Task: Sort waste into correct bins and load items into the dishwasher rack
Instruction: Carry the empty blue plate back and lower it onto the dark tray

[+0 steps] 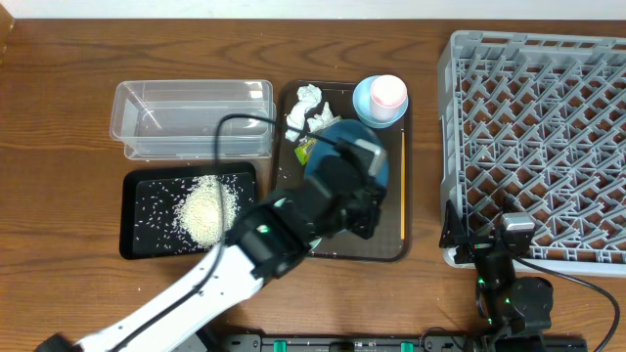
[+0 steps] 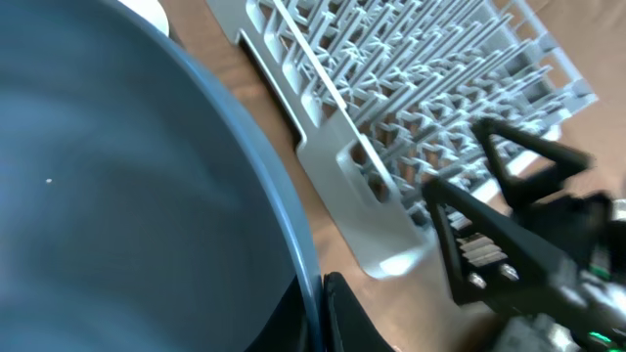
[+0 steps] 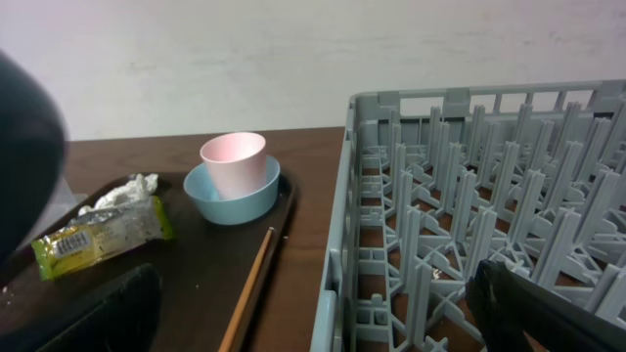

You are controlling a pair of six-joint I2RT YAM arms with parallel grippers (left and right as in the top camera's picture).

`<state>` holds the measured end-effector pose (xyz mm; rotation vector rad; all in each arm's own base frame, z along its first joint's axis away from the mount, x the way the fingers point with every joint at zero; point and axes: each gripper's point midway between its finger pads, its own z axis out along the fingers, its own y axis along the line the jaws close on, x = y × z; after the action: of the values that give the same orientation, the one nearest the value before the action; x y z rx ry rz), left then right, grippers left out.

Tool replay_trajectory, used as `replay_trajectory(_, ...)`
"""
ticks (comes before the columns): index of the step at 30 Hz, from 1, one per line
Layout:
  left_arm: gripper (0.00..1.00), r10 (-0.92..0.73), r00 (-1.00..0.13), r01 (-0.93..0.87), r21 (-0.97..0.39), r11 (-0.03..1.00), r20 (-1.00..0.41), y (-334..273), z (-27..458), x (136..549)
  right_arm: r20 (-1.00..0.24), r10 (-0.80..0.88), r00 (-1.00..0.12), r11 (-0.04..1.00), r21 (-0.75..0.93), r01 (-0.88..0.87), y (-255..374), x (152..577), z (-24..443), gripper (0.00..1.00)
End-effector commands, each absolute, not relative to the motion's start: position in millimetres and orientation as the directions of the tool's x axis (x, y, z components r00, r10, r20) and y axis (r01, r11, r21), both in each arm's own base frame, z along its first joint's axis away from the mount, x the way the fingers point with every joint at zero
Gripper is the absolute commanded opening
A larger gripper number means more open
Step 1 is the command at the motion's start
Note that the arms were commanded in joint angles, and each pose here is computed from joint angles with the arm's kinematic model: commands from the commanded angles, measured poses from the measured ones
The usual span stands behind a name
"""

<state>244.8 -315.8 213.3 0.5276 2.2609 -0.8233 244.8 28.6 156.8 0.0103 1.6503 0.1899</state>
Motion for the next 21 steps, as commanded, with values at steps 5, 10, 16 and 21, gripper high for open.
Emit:
replay_trajectory(5, 0.07, 0.228, -0.567, 0.593, -0.200, 0.780, -0.791, -326, 194, 282, -0.987, 0.131, -0.094, 0.984, 0.141, -0.111, 30, 244, 156, 0.99)
replay_trajectory(10, 0.07, 0.272, -0.600, 0.587, -0.183, 0.788, -0.752, -333, 160, 287, -0.987, 0.131, -0.094, 0.984, 0.141, -0.111, 30, 244, 156, 0.99)
replay_trajectory(16, 0.07, 0.258, -0.588, 0.591, -0.188, 0.784, -0.767, -343, 156, 294, -0.987, 0.131, -0.094, 0.984, 0.141, -0.111, 30, 244, 156, 0.99)
replay_trajectory(21, 0.07, 0.273, -0.600, 0.588, -0.183, 0.788, -0.752, -344, 144, 295, -0.987, 0.131, -0.094, 0.984, 0.141, -0.111, 30, 244, 156, 0.99)
